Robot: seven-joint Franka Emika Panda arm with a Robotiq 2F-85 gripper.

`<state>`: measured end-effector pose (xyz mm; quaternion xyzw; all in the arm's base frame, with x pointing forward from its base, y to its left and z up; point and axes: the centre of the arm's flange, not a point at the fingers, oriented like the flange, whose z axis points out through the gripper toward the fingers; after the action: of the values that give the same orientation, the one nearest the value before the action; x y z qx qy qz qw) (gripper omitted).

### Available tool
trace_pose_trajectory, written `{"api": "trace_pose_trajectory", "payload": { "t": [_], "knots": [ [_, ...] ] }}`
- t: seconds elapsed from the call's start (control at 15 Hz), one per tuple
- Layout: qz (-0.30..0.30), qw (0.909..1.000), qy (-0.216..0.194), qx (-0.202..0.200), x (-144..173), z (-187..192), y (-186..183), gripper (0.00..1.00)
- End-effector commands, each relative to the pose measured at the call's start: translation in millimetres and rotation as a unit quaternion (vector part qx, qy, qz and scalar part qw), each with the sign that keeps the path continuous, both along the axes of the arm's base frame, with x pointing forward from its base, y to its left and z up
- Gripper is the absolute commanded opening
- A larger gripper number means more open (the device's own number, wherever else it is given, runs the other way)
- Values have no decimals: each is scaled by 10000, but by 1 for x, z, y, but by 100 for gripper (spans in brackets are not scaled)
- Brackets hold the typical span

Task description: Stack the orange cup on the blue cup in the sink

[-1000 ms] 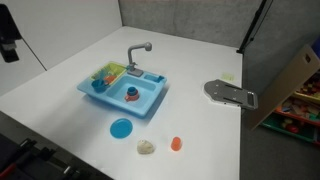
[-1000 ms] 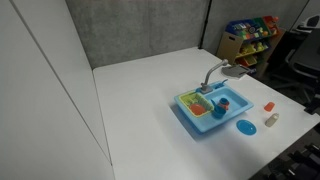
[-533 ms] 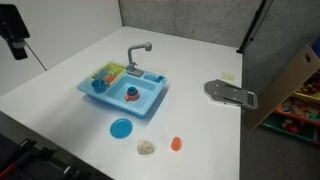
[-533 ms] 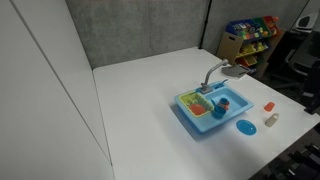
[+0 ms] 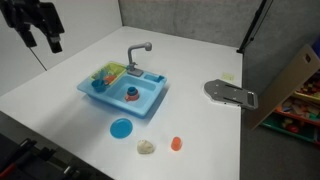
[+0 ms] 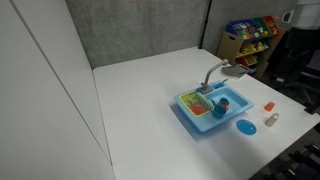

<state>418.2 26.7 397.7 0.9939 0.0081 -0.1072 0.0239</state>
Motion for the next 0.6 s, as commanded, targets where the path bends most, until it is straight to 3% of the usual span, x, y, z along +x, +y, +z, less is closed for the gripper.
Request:
{"api": "trace_pose_trajectory", "payload": {
  "t": [0.0, 0.53],
  "knots": [
    [-478, 9986, -137, -200, 33, -7, -31, 100],
    [-1418, 9874, -509, -485, 62, -54, -111, 100]
  ]
}}
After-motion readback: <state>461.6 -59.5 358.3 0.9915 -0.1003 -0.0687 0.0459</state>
